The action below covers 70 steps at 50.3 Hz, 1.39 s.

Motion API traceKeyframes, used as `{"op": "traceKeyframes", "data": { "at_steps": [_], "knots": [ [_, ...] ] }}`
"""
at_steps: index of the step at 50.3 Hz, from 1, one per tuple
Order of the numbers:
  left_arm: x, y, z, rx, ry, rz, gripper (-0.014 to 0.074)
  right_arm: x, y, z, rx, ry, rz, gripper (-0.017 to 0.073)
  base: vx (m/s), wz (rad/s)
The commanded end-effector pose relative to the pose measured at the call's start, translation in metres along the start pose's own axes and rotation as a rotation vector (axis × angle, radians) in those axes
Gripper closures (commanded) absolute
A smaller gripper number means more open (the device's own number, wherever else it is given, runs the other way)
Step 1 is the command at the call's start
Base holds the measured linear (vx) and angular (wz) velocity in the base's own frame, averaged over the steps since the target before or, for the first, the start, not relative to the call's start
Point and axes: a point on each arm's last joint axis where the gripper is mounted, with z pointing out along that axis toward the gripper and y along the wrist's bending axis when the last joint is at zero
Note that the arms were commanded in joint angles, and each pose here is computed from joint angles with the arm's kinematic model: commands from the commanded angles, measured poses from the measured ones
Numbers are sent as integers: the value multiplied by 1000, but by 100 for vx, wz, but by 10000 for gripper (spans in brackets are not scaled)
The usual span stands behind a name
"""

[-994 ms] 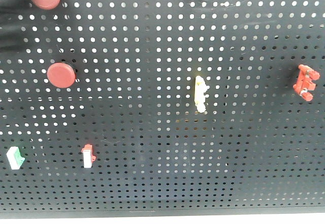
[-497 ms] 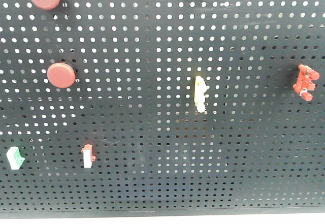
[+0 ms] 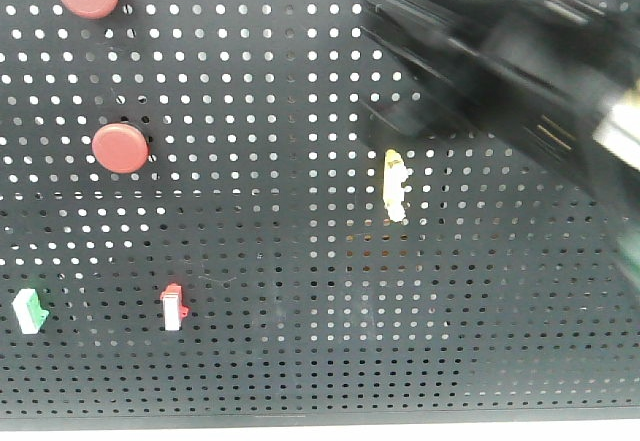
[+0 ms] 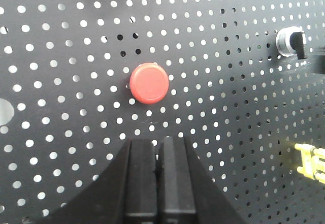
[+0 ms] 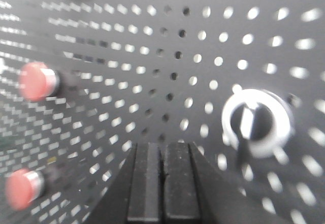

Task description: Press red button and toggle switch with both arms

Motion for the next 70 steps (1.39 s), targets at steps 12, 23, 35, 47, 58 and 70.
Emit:
{"op": "traceKeyframes", "data": {
  "at_steps": [12, 23, 35, 47, 58, 70],
  "knots": [
    [-18, 1, -3, -4, -117, -7, 592, -35, -7, 7, 24, -122, -40, 562, 0, 0],
    [-18, 1, -3, -4, -117, -7, 592, -31, -33, 5, 108, -79, 15, 562, 0, 0],
    [-19, 1, -3, -4, -124, -7, 592, -30, -38, 4, 125, -71, 5, 562, 0, 0],
    [-19, 1, -3, -4, -124, -7, 592, -38, -56, -11, 192, -57, -16, 562, 0, 0],
    [-20, 1, -3, -4, -134, -7, 592, -40, -61, -17, 211, -46, -19, 562, 0, 1],
    [-22, 1, -3, -5, -160, -7, 592, -37, -61, -16, 212, -11, -61, 562, 0, 1]
  ]
}}
